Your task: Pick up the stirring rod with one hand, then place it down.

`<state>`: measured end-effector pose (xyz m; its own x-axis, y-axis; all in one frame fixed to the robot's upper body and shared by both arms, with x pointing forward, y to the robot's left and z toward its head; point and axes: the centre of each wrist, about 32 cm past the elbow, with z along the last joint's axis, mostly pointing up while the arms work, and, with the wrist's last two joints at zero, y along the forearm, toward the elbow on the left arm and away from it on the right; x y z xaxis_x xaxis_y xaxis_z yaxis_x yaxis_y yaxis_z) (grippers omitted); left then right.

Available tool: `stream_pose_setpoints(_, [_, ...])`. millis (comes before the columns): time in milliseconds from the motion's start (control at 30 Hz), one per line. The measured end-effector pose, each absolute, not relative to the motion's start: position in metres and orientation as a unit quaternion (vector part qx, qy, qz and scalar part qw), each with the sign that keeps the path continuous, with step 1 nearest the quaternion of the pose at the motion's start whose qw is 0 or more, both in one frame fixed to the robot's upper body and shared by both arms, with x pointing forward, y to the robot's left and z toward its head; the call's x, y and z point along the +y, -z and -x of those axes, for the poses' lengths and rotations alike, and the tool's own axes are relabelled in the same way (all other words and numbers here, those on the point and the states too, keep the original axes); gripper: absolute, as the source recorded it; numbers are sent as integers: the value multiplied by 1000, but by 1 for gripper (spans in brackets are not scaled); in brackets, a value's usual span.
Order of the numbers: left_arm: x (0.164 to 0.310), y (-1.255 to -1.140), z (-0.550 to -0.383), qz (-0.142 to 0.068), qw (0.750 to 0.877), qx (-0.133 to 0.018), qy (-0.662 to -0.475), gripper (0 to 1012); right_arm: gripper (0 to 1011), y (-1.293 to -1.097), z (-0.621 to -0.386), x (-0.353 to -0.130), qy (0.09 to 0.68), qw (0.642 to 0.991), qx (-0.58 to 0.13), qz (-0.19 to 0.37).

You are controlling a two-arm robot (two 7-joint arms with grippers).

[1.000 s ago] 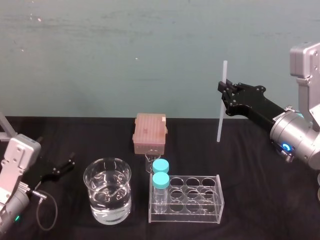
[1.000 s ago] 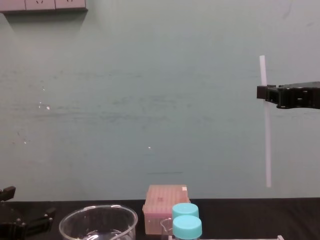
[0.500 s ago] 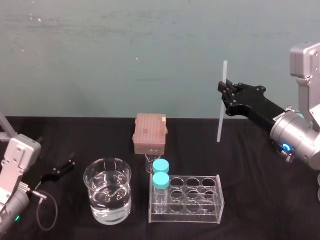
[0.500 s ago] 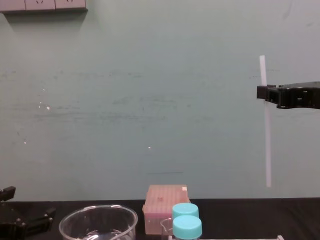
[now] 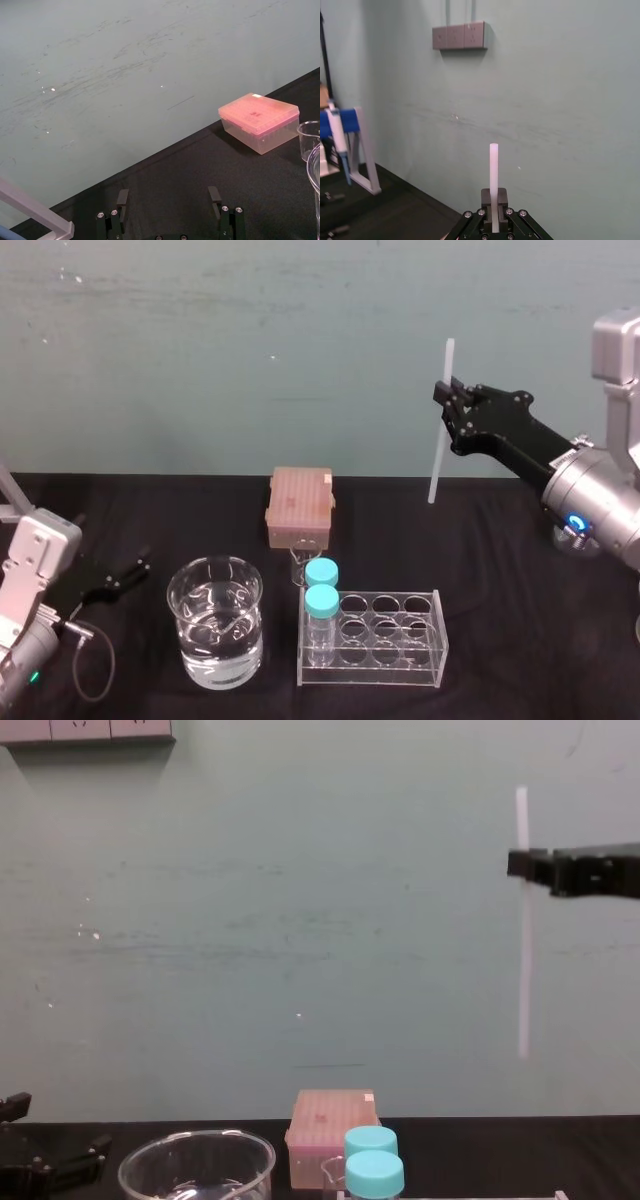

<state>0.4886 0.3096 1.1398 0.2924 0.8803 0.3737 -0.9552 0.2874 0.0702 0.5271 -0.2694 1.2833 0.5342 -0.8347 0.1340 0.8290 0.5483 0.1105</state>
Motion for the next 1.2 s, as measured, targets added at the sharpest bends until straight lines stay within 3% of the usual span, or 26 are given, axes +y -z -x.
stream_pose_setpoints(400, [310, -1140, -489, -141, 791, -132, -580, 1005, 67, -1309, -511, -281, 406, 912, -45, -47])
stream_pose_setpoints(533, [310, -1140, -489, -141, 791, -132, -580, 1005, 67, -1308, -506, -286, 378, 924, -34, -42])
stream_pose_setpoints(933, [310, -1140, -489, -141, 791, -132, -580, 1005, 67, -1265, -495, -304, 337, 941, -9, -19])
stream_pose_setpoints(1200, [310, -1140, -489, -141, 791, -132, -580, 1005, 67, -1251, -493, -309, 329, 944, 1, -5])
